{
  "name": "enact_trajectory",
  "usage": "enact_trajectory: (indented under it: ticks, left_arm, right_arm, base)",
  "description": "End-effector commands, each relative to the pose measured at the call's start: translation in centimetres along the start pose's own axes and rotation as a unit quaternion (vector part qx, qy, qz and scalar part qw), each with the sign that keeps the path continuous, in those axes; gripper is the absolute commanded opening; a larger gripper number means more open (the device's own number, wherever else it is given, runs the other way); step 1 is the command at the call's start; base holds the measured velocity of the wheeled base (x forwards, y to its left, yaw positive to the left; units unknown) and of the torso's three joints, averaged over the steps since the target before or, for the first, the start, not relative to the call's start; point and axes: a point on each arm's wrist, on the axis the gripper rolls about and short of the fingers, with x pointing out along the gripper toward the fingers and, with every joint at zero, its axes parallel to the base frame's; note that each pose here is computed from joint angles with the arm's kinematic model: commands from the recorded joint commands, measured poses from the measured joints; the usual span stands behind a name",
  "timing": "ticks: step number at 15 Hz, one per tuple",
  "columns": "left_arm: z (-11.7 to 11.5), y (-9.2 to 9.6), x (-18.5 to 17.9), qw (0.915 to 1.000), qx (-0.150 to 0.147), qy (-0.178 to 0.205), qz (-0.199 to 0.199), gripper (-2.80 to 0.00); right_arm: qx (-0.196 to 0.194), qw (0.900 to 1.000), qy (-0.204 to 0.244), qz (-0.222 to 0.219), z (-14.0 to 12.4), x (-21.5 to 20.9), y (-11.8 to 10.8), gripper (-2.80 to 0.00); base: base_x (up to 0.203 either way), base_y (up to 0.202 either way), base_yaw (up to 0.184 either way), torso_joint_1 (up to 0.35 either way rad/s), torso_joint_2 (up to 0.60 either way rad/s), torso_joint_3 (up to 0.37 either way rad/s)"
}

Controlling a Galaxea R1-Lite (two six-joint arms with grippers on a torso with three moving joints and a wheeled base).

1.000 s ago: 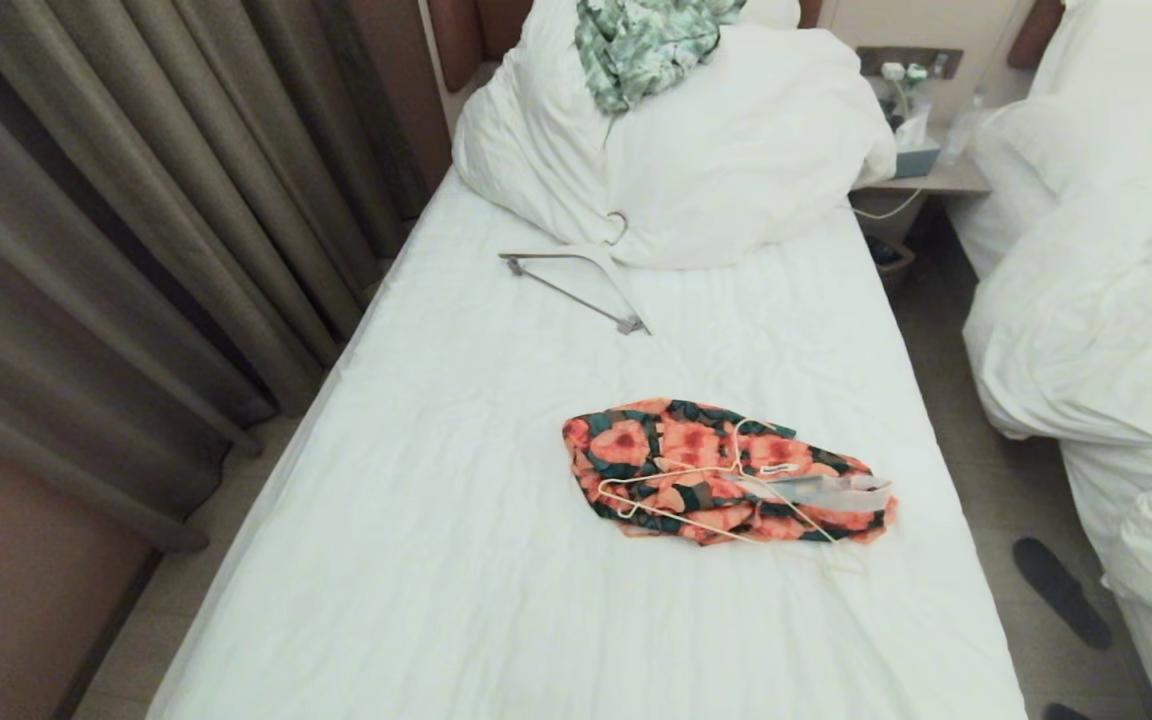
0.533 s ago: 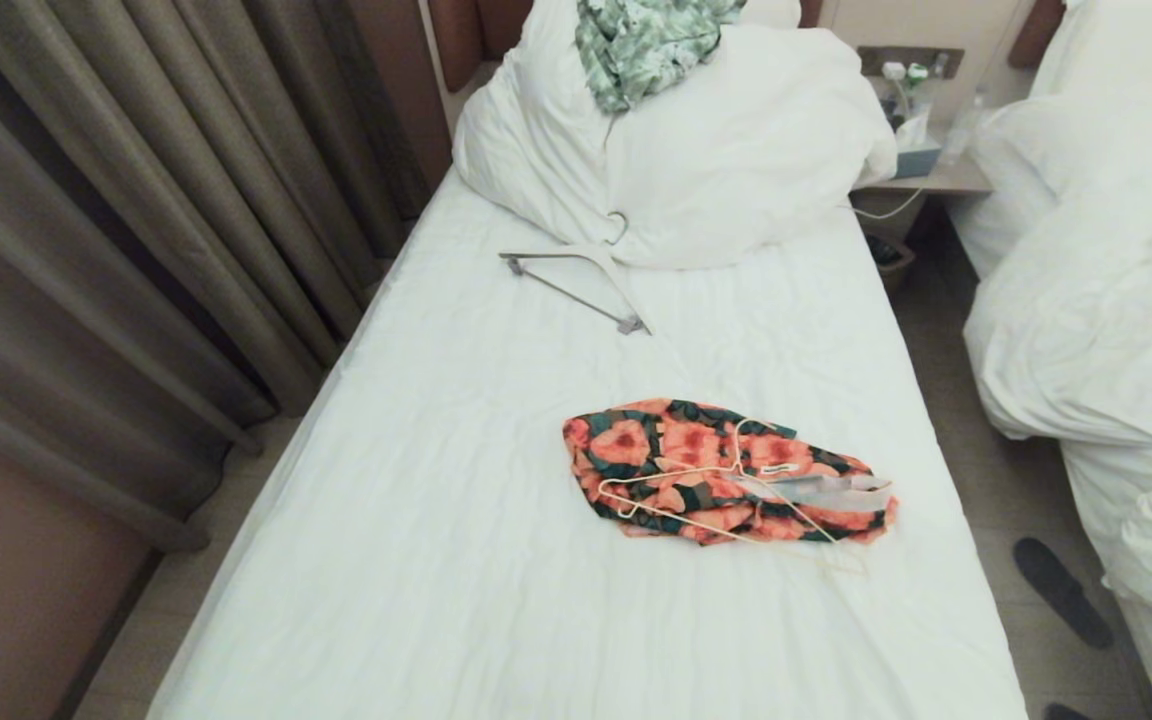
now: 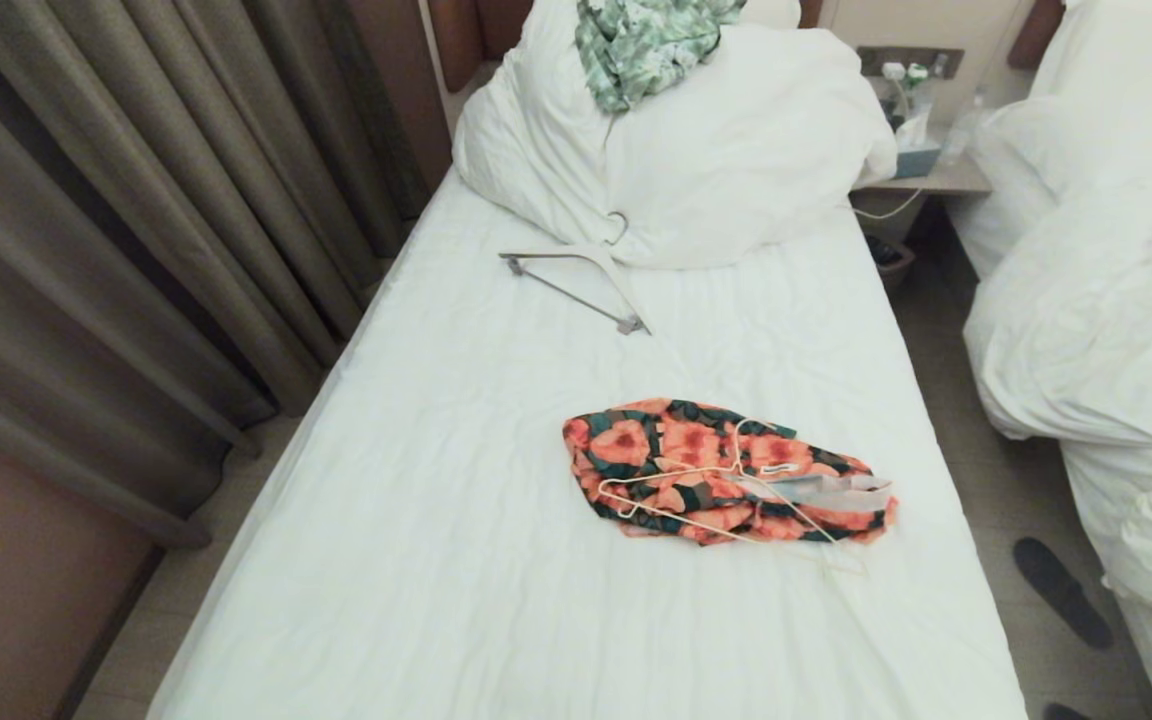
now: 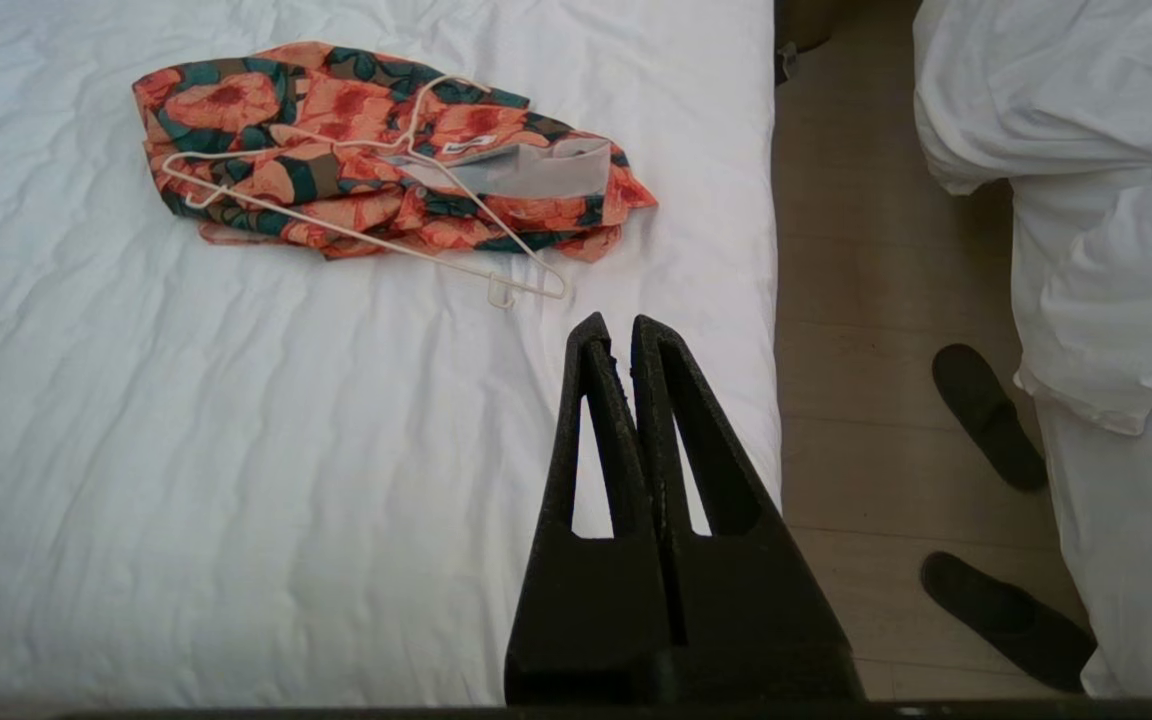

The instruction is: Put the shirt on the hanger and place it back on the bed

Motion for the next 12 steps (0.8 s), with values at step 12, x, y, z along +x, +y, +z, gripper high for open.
enact_trajectory:
  ticks: [12]
  left_arm:
    - [0.00,0.00,0.03,1.0000,0.000,0.002,0.000,-2.80]
  right_arm:
    - [0.005,1.000,0.003,-0.001,-0.06,0.03,0.00,-2.80]
  base:
    - [0.000,0.000,0.000,0.000,0.00,0.000]
